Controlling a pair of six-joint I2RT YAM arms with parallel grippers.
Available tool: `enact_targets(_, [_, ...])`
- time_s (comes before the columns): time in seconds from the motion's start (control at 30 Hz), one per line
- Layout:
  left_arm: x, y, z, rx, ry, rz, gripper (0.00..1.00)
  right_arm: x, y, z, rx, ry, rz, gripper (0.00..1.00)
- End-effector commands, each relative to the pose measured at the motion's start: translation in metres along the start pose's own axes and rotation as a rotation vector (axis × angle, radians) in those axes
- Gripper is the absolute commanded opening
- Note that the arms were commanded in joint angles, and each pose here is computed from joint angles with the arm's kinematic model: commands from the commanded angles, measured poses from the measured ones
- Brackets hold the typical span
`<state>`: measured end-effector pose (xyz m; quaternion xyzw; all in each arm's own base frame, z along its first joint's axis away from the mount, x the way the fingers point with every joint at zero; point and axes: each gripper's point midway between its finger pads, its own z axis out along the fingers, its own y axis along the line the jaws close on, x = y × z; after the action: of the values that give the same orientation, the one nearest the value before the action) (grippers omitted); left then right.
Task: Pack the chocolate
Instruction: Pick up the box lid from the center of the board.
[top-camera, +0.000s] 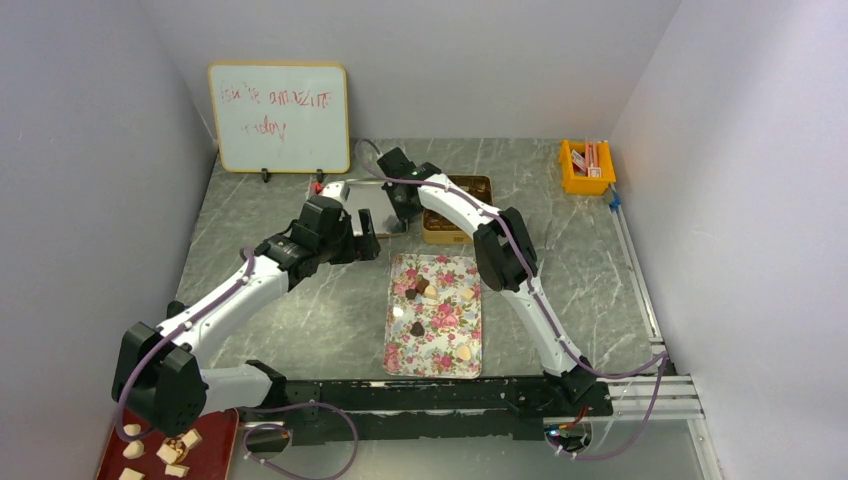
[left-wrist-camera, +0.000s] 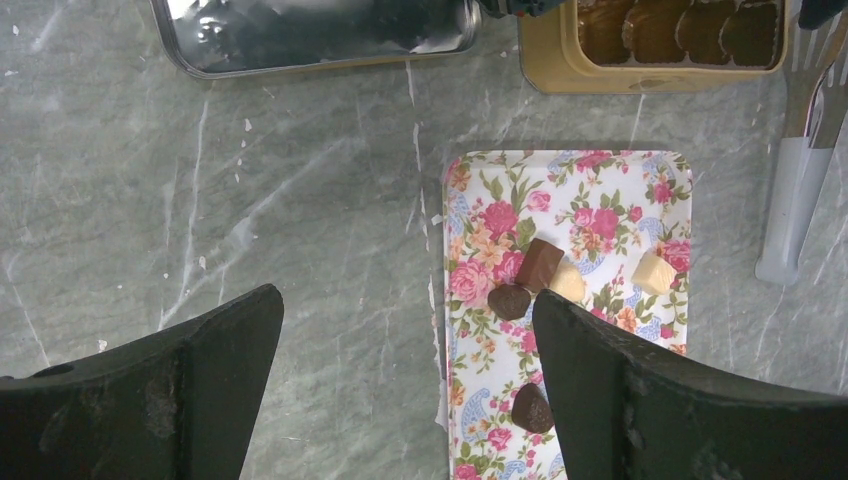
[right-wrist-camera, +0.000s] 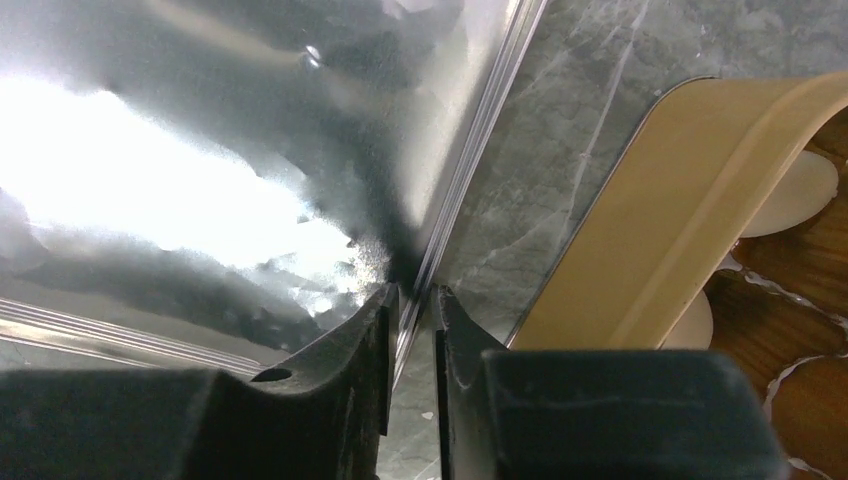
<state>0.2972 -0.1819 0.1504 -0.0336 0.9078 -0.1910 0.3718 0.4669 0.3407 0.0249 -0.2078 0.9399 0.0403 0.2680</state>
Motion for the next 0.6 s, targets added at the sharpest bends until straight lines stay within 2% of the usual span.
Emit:
enact_targets(0.0, [0.000, 0.001, 0.003, -0.011, -0.007, 0.007, 1.00, -0.011, 0.003, -0.002, -0.003, -0.031, 0.020, 0.18])
enact_targets(0.2, [-0.001, 0.001, 0.003, -0.013, -0.004, 0.019, 1.00, -0.012, 0.003, -0.006, -0.005, -0.037, 0.039, 0.00])
enact_targets(0.57, [-0.008, 0.006, -0.001, -0.048, -0.017, 0.026, 1.00, -0.049, 0.007, -0.050, -0.020, -0.176, 0.069, 0.00])
